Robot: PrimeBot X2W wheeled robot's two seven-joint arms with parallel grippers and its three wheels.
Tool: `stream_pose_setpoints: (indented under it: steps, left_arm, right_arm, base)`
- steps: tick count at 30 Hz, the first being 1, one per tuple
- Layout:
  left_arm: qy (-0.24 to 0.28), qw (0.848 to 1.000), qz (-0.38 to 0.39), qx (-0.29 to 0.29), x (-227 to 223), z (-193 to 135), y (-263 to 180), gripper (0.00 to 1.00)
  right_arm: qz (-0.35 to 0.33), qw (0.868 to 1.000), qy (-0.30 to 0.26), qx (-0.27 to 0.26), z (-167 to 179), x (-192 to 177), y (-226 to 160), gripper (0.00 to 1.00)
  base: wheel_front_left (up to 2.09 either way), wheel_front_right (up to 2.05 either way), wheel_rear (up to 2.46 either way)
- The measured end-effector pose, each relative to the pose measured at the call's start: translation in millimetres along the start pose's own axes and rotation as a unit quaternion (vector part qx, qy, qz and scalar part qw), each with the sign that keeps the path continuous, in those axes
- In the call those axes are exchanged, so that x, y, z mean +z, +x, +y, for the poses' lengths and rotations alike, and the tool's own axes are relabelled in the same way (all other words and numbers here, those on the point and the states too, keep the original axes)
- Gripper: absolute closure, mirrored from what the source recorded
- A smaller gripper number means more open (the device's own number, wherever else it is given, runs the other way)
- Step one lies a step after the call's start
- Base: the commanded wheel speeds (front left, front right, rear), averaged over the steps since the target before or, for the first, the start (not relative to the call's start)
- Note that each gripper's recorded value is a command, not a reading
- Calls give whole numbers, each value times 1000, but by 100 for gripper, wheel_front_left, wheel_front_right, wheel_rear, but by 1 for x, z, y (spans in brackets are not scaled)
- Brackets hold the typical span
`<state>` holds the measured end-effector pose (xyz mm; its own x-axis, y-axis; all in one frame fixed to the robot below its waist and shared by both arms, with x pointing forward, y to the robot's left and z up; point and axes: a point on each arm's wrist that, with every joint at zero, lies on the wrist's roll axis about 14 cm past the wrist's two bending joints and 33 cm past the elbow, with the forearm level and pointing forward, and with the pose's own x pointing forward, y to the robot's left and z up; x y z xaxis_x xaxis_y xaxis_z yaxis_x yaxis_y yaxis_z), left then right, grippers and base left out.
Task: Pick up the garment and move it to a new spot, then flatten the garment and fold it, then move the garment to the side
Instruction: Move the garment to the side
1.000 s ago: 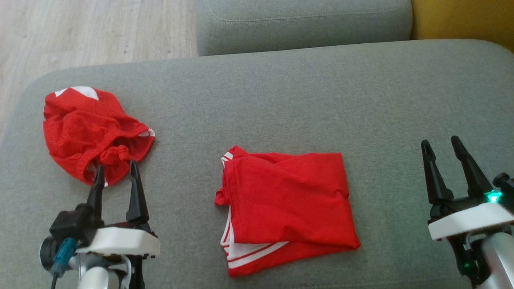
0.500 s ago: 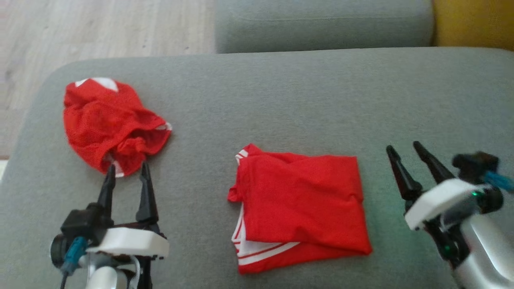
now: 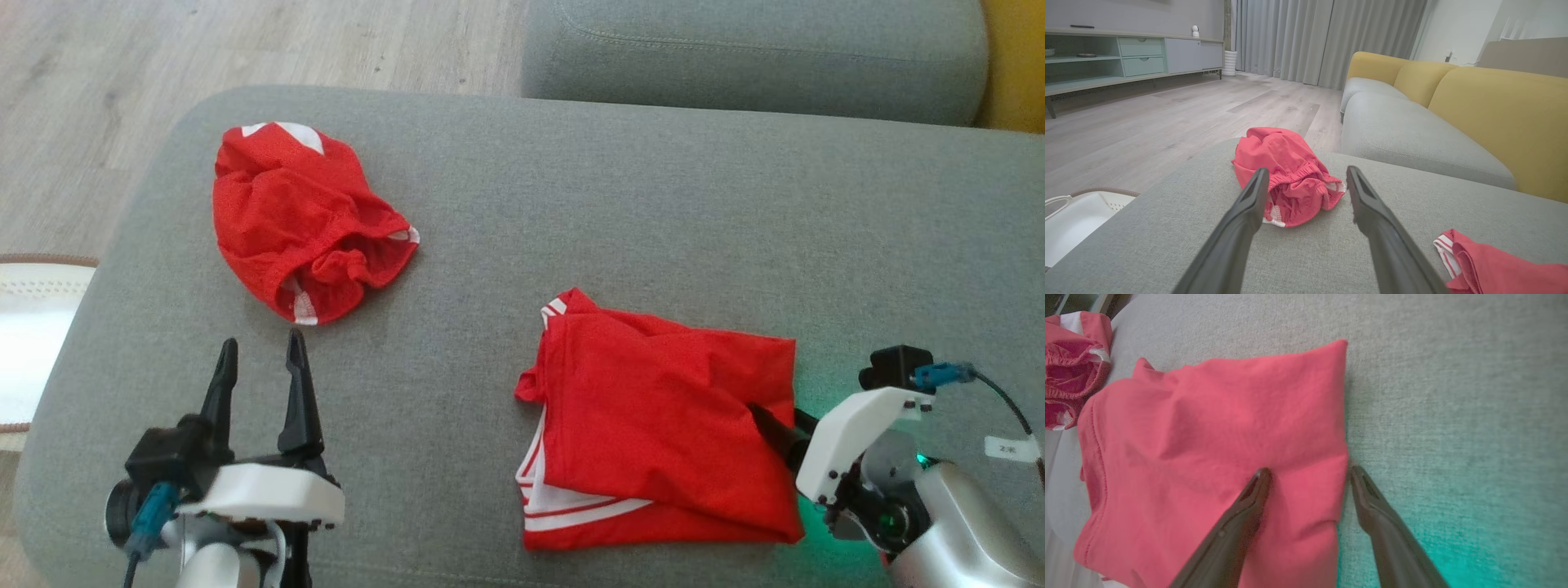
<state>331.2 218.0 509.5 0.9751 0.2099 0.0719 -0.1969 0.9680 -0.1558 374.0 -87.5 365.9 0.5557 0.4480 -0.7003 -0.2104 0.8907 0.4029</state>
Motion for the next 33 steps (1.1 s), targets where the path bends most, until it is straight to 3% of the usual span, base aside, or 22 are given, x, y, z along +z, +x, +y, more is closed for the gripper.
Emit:
stream_pose_setpoints:
  steps: [3, 7, 12, 19, 23, 33]
  left_arm:
    - [0, 1000, 0, 2, 0, 1, -1, 0]
    - [0, 1000, 0, 0, 0, 0, 0, 0]
    - [-1, 1000, 0, -9, 0, -6, 2, 0]
    - [-13, 998, 4, -64, -3, -40, 11, 0]
    - [-24, 993, -5, -117, 2, -78, 26, 0]
    - [-44, 965, 11, -258, -11, -182, 42, 0]
  right_arm:
    - [16, 1000, 8, -2, -2, -3, 1, 4]
    - [10, 1000, 17, -6, -3, 1, 1, 100]
    - [-34, 999, 3, -11, -3, 15, -3, 100]
    - [-137, 990, -12, -10, -3, 75, -25, 100]
    - [-184, 982, -16, -36, -25, 105, -49, 100]
    - [-236, 965, 35, -108, -90, 109, -101, 100]
  base:
    - [0, 0, 0]
    - [0, 0, 0]
    - [0, 0, 0]
    - [0, 0, 0]
    - [0, 0, 0]
    - [0, 0, 0]
